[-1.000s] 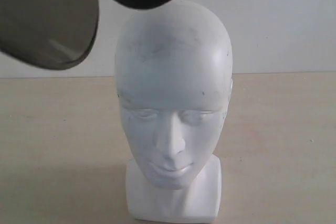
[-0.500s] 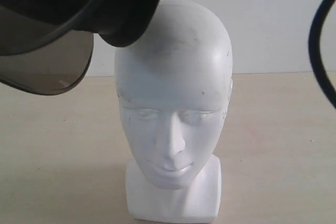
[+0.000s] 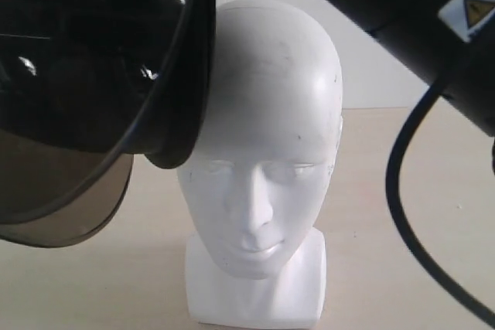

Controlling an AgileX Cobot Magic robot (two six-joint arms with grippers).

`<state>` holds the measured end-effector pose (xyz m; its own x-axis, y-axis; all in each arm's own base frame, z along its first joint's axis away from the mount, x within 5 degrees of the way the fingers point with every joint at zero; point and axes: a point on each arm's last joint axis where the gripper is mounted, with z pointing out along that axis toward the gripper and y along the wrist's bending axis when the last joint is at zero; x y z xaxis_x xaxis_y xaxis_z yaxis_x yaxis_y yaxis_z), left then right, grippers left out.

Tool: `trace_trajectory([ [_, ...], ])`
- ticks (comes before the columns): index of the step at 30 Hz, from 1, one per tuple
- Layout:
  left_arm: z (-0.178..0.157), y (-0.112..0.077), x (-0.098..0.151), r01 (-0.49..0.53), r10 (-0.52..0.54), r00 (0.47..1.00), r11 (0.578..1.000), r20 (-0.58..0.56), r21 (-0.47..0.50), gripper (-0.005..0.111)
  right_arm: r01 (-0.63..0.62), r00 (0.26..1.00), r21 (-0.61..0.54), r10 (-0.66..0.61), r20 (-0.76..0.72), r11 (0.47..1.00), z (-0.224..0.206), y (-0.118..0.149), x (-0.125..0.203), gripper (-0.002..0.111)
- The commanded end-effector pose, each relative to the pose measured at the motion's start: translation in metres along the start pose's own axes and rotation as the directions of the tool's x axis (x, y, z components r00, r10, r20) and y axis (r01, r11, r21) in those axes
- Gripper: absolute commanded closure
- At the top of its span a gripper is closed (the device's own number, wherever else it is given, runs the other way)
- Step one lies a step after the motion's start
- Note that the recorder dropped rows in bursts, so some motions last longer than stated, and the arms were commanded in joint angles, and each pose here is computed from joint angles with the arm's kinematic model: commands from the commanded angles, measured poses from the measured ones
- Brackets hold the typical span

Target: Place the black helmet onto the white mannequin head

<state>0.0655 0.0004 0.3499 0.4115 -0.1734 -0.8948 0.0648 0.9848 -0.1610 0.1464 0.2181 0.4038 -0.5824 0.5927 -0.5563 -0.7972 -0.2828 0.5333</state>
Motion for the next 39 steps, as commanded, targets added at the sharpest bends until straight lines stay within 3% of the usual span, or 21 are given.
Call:
trace_trajectory([
  [1, 0.027, -0.003, -0.013, -0.009, 0.009, 1.0, 1.0, -0.025, 0.007, 0.102, 0.038, 0.993, -0.063, -0.031, 0.11, 0.997, -0.006, 0.009, -0.008, 0.108],
  [7, 0.055, -0.006, -0.029, 0.008, -0.008, 1.0, 1.0, -0.026, 0.012, 0.102, 0.069, 0.985, 0.041, -0.075, 0.155, 0.997, -0.022, -0.006, -0.003, 0.108],
  [12, 0.068, -0.009, -0.028, 0.041, -0.039, 0.997, 0.998, -0.06, 0.037, 0.102, 0.095, 0.981, 0.085, -0.108, 0.161, 0.992, -0.03, -0.011, 0.0, 0.108],
  [15, 0.074, -0.014, -0.022, -0.004, 0.012, 0.997, 0.994, -0.079, 0.106, 0.102, 0.117, 0.978, 0.089, -0.13, 0.16, 0.989, -0.029, -0.011, 0.0, 0.108],
  [19, 0.086, -0.028, -0.014, -0.011, 0.026, 0.998, 0.959, -0.049, 0.283, 0.102, 0.13, 0.977, 0.088, -0.143, 0.161, 0.988, -0.03, -0.01, -0.001, 0.108],
  [22, 0.098, -0.027, -0.002, 0.068, -0.041, 0.994, 0.954, -0.098, 0.293, 0.102, 0.152, 0.974, 0.078, -0.162, 0.157, 0.985, -0.03, -0.006, -0.002, 0.108],
  [26, 0.108, -0.028, 0.01, 0.083, -0.041, 0.99, 0.944, -0.136, 0.319, 0.102, 0.176, 0.967, 0.085, -0.188, 0.173, 0.981, -0.037, 0.001, -0.003, 0.108],
  [34, 0.114, -0.036, -0.009, 0.08, -0.059, 0.996, 0.919, -0.066, 0.385, 0.102, 0.196, 0.947, 0.169, -0.232, 0.223, 0.966, -0.063, 0.005, -0.004, 0.108],
  [39, 0.115, -0.041, -0.013, 0.082, -0.053, 0.995, 0.897, -0.079, 0.434, 0.102, 0.206, 0.94, 0.201, -0.25, 0.231, 0.958, -0.071, 0.004, -0.003, 0.108],
])
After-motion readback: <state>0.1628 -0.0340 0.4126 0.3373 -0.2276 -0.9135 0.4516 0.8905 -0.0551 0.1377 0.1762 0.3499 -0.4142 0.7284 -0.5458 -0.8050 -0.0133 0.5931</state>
